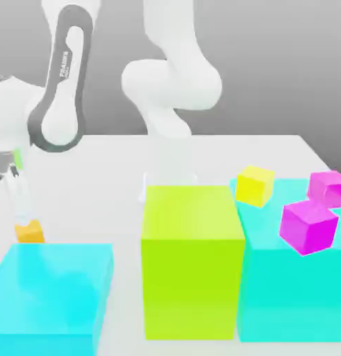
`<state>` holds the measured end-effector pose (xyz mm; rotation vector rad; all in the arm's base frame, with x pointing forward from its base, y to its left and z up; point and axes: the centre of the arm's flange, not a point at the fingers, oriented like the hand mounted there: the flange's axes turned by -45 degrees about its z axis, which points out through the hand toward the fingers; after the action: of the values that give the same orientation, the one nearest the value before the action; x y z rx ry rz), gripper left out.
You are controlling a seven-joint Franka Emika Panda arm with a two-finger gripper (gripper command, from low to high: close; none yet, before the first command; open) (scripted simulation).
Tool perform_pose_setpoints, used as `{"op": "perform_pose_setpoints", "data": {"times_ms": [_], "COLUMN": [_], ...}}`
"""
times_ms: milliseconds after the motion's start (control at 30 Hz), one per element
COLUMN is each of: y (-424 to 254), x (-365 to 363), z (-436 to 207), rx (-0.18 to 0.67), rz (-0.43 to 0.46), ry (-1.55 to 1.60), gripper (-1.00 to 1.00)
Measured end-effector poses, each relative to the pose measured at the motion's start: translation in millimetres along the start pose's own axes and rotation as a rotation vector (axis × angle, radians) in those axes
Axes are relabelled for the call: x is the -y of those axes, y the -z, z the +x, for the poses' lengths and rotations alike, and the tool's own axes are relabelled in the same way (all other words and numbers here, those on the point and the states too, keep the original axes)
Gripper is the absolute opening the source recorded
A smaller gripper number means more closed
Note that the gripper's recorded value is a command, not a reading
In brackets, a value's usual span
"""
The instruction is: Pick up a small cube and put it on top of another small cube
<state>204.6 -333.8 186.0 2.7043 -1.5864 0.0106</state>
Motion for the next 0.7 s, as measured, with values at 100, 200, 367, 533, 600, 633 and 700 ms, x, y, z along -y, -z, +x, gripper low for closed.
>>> {"op": "perform_pose_setpoints", "data": {"times_ms": [100, 200, 367, 533, 600, 633, 700], "y": [-18.5, -38.8, -51.3, -46.9, -34.5, -28.0, -15.2], "x": [-0.9, -0.8, -0.4, -0.5, -0.8, -0.8, -0.8], "z": [0.5, -1.3, -3.7, -2.7, -0.7, -0.1, 0.3], "rx": [0.000, 0.003, 0.007, 0.006, 0.002, 0.001, 0.000], "rz": [-0.004, -0.002, 0.000, -0.001, -0.003, -0.003, -0.004], "ry": [0.000, -0.001, -0.003, -0.002, 0.000, 0.000, 0.000], "gripper": [0.00, 0.00, -1.00, -1.00, -1.00, -1.00, -1.00]}}
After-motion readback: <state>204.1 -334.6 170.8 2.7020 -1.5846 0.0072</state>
